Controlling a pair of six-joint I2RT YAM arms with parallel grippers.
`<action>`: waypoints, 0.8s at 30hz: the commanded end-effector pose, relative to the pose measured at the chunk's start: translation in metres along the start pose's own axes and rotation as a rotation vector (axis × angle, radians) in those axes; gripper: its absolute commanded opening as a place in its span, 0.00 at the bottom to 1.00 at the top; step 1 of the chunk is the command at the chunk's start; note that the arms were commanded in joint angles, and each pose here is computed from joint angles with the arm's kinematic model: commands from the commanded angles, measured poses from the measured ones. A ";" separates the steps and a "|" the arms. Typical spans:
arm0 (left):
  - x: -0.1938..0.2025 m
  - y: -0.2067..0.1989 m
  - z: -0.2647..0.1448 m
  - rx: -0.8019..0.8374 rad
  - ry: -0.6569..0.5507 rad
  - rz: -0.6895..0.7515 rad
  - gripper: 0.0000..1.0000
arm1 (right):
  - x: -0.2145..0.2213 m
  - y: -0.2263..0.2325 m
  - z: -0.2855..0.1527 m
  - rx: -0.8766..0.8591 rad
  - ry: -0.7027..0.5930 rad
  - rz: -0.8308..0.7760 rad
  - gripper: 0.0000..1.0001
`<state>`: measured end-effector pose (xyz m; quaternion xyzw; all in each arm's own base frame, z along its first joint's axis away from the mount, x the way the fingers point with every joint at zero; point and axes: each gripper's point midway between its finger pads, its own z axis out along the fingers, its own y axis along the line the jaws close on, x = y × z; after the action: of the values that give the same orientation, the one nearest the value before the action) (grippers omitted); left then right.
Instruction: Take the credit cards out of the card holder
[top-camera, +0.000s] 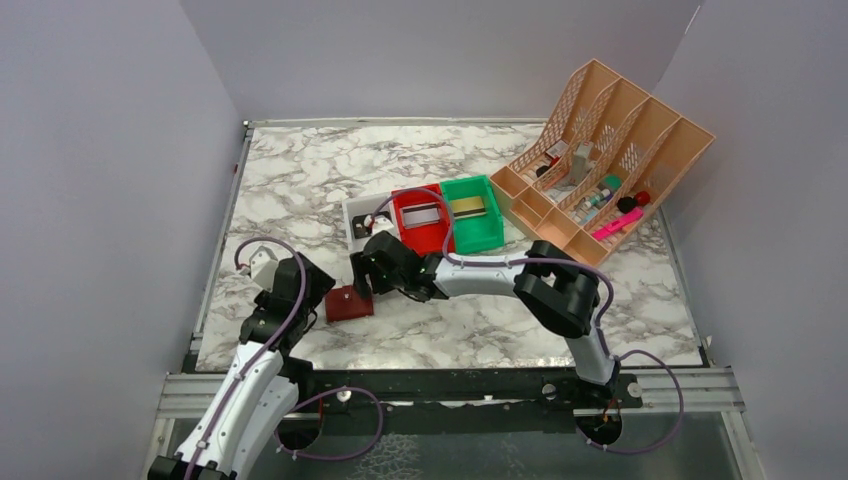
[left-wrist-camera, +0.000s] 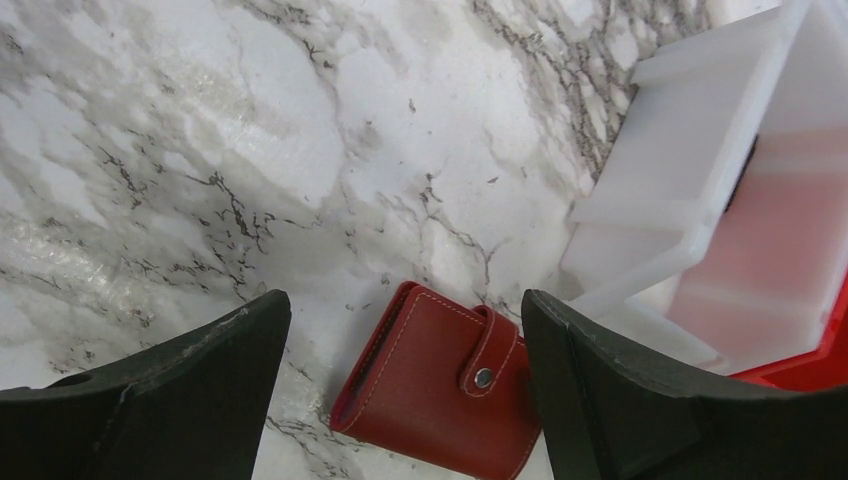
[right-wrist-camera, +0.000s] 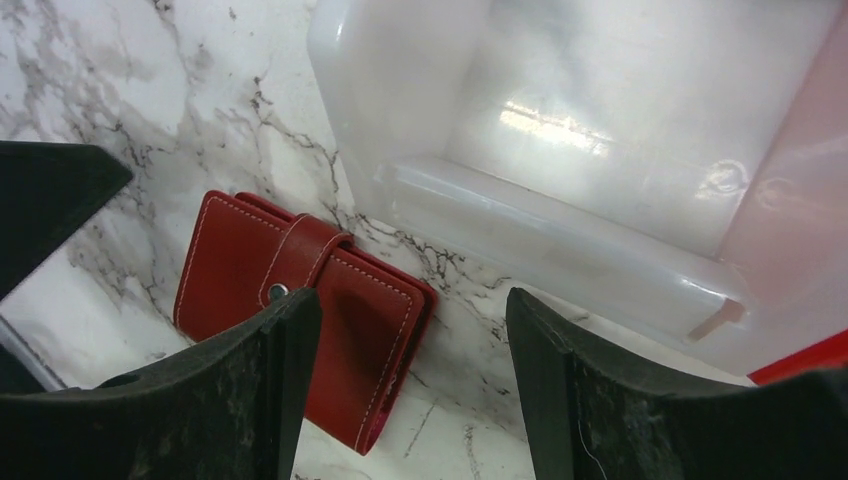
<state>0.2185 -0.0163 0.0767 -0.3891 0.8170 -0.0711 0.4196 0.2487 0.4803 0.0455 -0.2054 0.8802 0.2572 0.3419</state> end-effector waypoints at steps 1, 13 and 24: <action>0.013 -0.006 0.010 0.050 0.034 0.033 0.89 | 0.018 0.021 -0.003 -0.139 0.060 -0.005 0.72; 0.061 -0.057 0.001 0.432 0.224 0.083 0.71 | 0.036 0.033 -0.032 -0.282 0.075 0.068 0.51; 0.104 -0.073 -0.036 0.677 0.447 0.114 0.55 | 0.075 0.027 -0.097 -0.409 0.088 0.155 0.47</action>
<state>0.2148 -0.1142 0.0531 -0.2245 0.8463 -0.3121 0.3687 0.1571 0.4338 0.0336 -0.2245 0.8613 0.3920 0.2328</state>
